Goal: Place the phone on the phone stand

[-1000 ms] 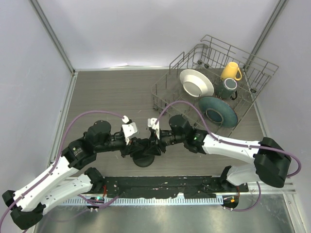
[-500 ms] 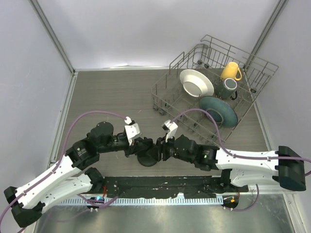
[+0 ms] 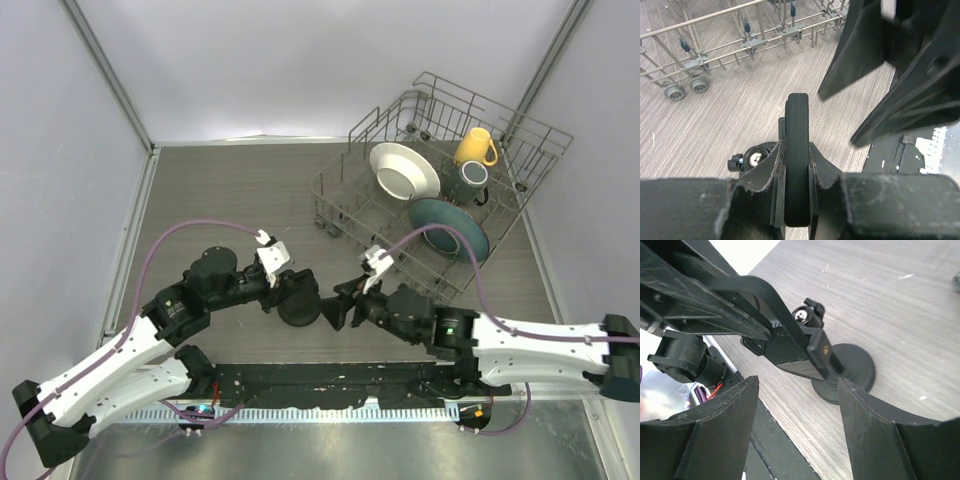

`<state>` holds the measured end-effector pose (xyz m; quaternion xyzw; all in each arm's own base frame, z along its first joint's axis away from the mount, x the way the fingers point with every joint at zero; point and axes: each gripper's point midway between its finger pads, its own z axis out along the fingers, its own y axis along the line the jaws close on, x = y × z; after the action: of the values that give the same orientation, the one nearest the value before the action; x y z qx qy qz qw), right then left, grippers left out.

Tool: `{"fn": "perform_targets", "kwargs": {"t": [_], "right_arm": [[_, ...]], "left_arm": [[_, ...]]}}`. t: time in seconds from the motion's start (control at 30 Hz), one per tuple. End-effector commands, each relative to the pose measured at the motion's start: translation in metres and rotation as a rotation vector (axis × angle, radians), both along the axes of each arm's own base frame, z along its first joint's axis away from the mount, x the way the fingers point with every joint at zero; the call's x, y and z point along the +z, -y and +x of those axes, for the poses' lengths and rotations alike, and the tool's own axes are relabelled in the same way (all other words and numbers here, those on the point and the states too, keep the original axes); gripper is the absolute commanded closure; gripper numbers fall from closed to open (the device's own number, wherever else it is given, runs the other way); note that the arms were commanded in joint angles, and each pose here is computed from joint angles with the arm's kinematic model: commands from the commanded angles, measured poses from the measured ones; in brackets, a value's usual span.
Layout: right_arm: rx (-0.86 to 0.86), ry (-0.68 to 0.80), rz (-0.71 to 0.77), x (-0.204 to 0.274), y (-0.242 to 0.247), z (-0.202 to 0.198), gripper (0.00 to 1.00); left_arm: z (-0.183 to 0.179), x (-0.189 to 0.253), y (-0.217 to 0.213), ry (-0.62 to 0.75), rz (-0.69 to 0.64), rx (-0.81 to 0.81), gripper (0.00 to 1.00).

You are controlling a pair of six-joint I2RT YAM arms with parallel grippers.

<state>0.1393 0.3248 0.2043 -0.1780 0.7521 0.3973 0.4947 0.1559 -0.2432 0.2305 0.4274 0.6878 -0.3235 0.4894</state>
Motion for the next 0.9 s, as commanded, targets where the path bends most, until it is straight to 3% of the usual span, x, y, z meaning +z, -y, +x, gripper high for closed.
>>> {"fn": "perform_targets", "kwargs": {"t": [0.0, 0.13, 0.43, 0.7, 0.87], "right_arm": [[-0.011, 0.153, -0.065, 0.016, 0.038, 0.006, 0.29], [-0.016, 0.129, -0.079, 0.014, 0.052, 0.014, 0.29], [0.132, 0.073, -0.106, 0.009, 0.023, 0.012, 0.31], [0.149, 0.084, -0.096, 0.01, 0.025, 0.009, 0.32], [0.148, 0.083, -0.077, 0.014, 0.033, 0.006, 0.32]], "left_arm": [[0.006, 0.022, -0.003, 0.055, -0.05, 0.036, 1.0], [0.014, 0.026, -0.004, 0.017, -0.074, 0.105, 1.0], [0.035, 0.018, -0.014, -0.023, -0.07, 0.267, 1.0], [0.037, 0.017, -0.02, -0.058, -0.094, 0.326, 0.75], [0.04, 0.018, -0.026, -0.099, -0.096, 0.386, 0.43]]}}
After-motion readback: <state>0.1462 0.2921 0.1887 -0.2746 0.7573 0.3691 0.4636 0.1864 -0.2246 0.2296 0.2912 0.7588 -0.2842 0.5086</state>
